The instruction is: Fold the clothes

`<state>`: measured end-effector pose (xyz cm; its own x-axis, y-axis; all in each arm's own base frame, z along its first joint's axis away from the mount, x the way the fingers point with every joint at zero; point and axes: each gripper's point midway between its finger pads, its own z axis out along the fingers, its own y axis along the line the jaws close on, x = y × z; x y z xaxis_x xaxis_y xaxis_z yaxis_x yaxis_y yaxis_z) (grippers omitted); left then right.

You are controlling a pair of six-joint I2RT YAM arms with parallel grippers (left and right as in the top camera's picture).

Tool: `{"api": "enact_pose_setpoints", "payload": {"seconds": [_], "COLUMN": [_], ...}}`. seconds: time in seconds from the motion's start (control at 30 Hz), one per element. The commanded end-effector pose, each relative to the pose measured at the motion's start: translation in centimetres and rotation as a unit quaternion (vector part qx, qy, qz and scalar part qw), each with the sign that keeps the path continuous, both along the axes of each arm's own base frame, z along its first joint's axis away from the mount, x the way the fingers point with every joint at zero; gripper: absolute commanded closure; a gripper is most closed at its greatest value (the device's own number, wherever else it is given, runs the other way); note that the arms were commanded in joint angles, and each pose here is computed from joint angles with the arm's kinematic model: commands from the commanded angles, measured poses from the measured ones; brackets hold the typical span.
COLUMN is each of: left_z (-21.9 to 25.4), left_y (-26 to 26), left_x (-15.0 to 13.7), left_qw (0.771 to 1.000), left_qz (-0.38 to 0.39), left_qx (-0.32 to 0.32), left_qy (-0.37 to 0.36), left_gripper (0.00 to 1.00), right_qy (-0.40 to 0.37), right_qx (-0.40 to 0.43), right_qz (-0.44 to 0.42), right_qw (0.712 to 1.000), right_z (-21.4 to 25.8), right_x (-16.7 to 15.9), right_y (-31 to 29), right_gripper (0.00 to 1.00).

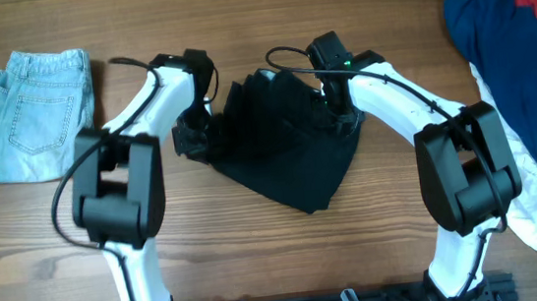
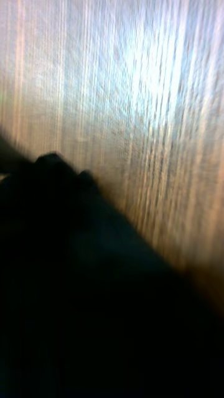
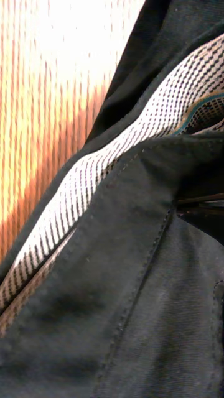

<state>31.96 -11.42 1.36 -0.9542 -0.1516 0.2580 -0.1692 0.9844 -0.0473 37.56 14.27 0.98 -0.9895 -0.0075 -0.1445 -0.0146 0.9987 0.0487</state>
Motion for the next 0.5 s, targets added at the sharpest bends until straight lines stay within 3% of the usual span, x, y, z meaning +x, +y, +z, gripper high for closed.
{"api": "enact_pose_setpoints", "payload": {"seconds": [0.0, 0.13, 0.3, 0.47], "left_z": [5.0, 5.9, 6.2, 5.7], "left_y": [-0.2, -0.9, -5.0, -7.4], "left_x": [2.8, 5.0, 7.3, 8.9], "left_qw": [0.994, 0.986, 0.963, 0.939], "left_qz": [0.005, 0.005, -0.069, -0.112], "left_qx": [-0.021, -0.041, -0.158, -0.223], "left_qy": [-0.107, -0.161, -0.207, -0.235], "left_gripper": [0.0, 0.0, 0.0, 0.0], "right_qy": [-0.015, -0.014, -0.014, -0.012], "right_qx": [-0.04, -0.041, -0.04, -0.035], "right_qz": [-0.013, -0.013, -0.013, -0.013], "right_qw": [0.999, 0.999, 0.999, 0.999], "right_z": [0.0, 0.0, 0.0, -0.1], "right_x": [1.2, 1.1, 1.1, 1.1], "right_y": [-2.3, -2.3, -2.3, -2.1], "right_gripper": [0.96, 0.96, 0.96, 0.96]}}
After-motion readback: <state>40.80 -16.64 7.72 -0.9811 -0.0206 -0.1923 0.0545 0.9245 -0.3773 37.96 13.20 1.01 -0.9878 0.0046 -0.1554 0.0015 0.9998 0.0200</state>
